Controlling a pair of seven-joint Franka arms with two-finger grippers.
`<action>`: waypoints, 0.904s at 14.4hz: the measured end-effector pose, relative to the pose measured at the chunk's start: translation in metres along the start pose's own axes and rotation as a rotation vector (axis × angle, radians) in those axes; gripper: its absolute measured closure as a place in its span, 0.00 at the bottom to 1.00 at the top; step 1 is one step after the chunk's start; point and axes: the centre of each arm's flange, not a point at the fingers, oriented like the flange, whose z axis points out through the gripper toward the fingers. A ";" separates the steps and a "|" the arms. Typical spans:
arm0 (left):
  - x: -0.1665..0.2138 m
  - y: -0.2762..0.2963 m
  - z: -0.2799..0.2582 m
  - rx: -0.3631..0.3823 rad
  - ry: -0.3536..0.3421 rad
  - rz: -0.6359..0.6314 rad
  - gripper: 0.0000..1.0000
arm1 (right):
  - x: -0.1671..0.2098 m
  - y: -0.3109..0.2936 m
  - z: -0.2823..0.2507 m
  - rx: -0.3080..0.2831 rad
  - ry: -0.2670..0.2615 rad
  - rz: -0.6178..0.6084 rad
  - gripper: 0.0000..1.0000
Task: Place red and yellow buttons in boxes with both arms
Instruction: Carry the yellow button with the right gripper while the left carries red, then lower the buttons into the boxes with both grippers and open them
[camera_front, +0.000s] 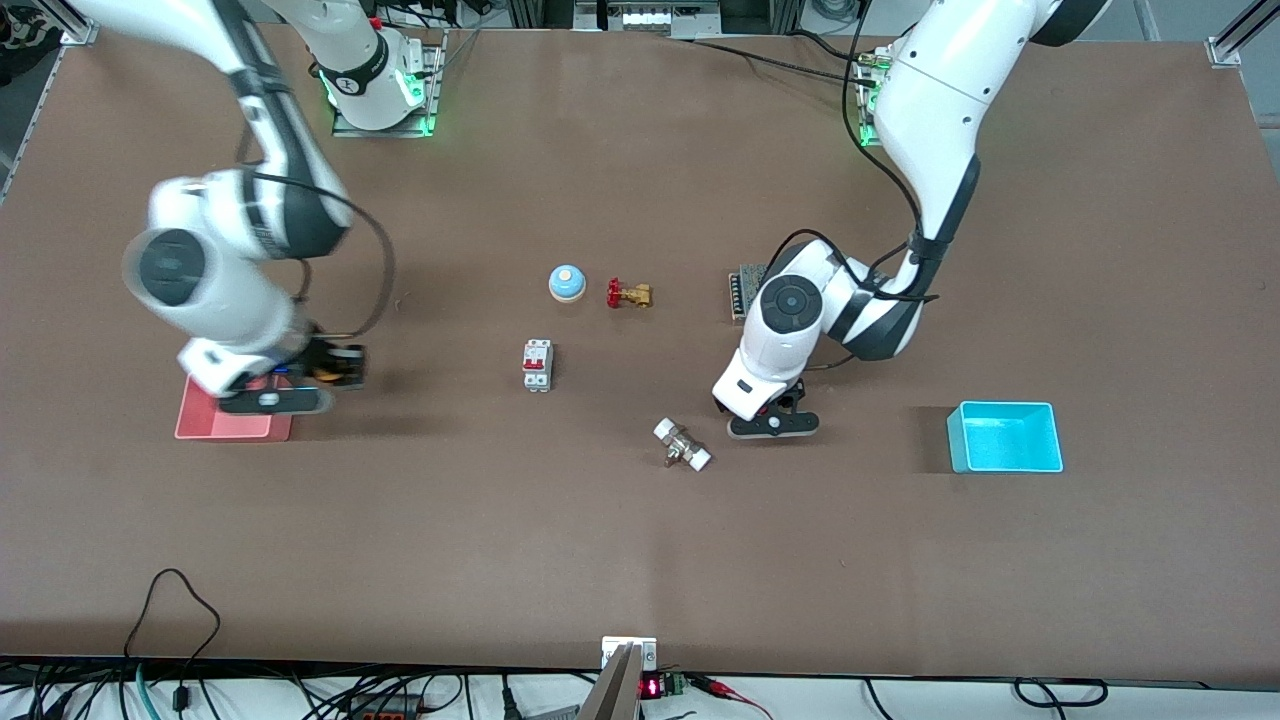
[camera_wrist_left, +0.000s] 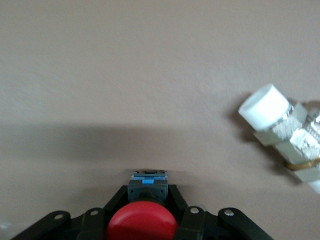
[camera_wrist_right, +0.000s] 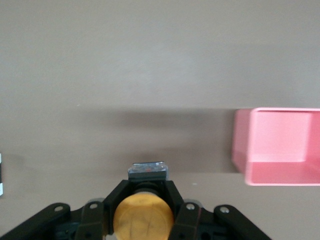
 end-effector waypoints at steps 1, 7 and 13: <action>0.013 -0.013 -0.017 0.011 0.002 0.010 0.63 | 0.003 0.027 -0.006 0.017 0.004 0.011 0.65; 0.095 -0.179 -0.125 0.075 0.020 0.062 0.63 | 0.001 0.171 0.016 0.039 -0.007 0.049 0.65; 0.117 -0.341 -0.112 0.105 -0.029 0.100 0.63 | 0.021 0.186 0.068 0.017 -0.029 0.061 0.65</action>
